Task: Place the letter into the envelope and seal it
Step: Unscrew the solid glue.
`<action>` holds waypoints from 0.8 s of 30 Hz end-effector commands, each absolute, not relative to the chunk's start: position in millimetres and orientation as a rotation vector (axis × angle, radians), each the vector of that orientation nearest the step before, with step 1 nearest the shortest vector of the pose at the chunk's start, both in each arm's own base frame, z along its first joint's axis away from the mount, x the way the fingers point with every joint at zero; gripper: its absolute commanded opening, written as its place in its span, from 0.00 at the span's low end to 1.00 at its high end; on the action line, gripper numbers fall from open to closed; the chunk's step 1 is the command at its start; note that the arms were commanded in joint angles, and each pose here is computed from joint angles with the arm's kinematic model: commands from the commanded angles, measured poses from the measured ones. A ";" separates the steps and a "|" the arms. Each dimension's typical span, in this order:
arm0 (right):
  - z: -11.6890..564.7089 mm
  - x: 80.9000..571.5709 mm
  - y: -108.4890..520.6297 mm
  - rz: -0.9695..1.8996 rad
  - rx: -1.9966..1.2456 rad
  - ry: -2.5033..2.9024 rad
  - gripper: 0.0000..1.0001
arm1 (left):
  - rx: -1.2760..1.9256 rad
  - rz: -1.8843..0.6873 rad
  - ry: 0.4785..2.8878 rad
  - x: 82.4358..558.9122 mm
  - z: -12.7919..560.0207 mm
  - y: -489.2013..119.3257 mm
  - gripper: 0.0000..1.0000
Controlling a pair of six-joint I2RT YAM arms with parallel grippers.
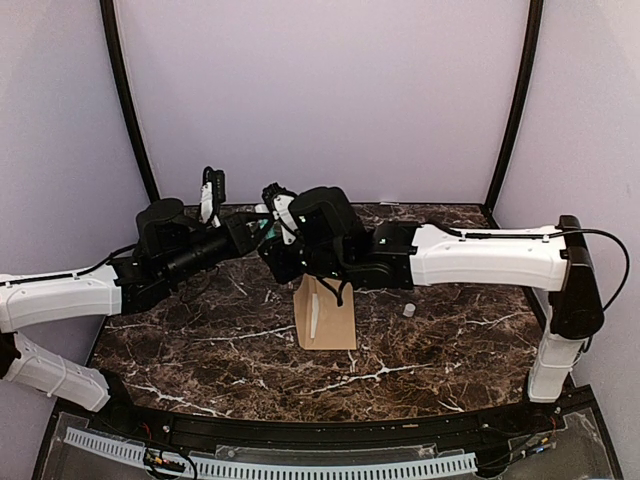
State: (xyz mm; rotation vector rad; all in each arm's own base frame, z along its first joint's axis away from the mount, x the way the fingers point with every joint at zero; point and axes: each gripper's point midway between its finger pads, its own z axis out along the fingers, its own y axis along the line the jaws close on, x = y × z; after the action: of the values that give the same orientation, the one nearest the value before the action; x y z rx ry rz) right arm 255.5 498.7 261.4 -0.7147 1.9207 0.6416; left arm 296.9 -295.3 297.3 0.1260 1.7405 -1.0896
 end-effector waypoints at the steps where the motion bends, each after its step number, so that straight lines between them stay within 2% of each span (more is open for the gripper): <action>1: 270.7 252.0 504.4 0.670 -0.697 1.906 0.33 | 0.130 -1.123 1.665 295.3 323.2 -297.0 0.00; 5: 268.1 254.3 503.0 0.656 -0.681 1.919 0.25 | 0.129 -1.121 1.666 295.2 322.7 -296.4 0.00; 13: 272.5 256.4 494.0 0.671 -0.630 1.916 0.01 | 0.150 -1.125 1.656 292.5 325.6 -297.3 0.00; 17: 291.4 248.5 490.5 0.836 -0.643 1.850 0.00 | 0.216 -1.151 1.605 282.6 333.5 -298.7 0.00; 24: 338.7 212.9 470.5 1.290 -0.755 1.589 0.00 | 0.452 -1.293 1.448 240.6 354.9 -308.1 0.00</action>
State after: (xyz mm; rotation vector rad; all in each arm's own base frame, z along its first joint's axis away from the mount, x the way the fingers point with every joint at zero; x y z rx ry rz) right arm 233.5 479.0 275.5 -0.7169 1.8380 0.9777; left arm 272.6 -309.8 316.8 0.2932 1.6446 -1.1958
